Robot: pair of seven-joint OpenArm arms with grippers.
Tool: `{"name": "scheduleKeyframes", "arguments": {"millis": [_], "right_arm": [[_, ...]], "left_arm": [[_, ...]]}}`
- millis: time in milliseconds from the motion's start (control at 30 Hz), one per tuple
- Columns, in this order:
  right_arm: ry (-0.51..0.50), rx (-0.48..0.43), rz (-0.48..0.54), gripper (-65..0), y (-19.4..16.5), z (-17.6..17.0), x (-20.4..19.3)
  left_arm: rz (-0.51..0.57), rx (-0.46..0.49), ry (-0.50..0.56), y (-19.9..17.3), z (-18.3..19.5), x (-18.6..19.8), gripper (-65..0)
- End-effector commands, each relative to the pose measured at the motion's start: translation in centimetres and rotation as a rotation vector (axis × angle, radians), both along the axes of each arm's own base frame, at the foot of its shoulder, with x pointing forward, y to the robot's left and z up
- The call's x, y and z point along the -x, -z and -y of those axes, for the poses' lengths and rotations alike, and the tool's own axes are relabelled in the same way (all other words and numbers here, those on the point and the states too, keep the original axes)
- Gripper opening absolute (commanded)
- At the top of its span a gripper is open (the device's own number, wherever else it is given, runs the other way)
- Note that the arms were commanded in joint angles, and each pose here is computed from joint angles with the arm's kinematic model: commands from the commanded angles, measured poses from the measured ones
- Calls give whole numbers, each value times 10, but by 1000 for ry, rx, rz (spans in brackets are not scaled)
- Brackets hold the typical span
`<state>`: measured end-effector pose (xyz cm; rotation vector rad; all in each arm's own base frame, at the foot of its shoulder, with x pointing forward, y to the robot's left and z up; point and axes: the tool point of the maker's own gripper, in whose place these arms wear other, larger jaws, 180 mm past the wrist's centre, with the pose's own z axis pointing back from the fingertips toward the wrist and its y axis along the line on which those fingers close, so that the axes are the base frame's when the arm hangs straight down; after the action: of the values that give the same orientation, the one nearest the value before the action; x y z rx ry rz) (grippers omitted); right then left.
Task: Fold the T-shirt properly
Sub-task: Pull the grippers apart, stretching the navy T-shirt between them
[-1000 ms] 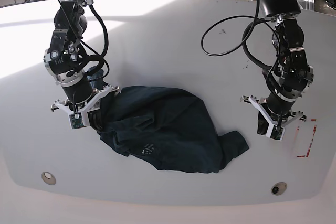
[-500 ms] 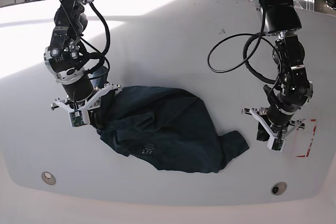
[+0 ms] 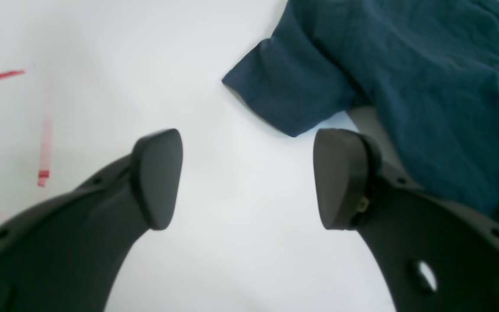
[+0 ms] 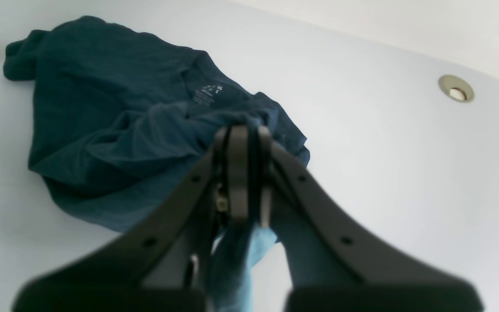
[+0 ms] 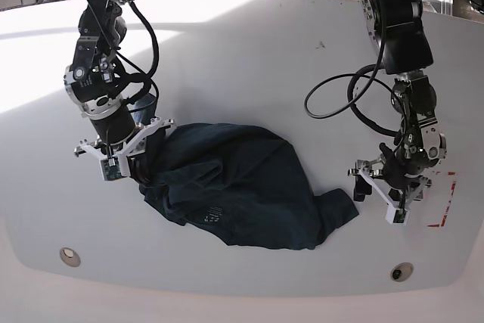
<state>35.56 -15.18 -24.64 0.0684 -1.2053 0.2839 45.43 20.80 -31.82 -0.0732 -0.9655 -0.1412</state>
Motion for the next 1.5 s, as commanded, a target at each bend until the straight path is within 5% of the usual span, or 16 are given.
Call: {"name": "scheduleKeyframes", "arguments": {"millis": [0,467,733,1467], "right_arm": [[-10,-6,66,-644,-19,-1,-5],[-13,-7,66,-644,-19,-2,-5],[-13,-8,63,-644,-18,-3,-4],[-38,1,65,-645,-18,-7,-3]], "left_arm": [[63,46,-18,-16,-3,-18,-201],[-25,212,-40,30,13,-43,-200],[-13,400,-85,42,25,-47,-200],[7,593,-121,66,76,-46,-206]]}}
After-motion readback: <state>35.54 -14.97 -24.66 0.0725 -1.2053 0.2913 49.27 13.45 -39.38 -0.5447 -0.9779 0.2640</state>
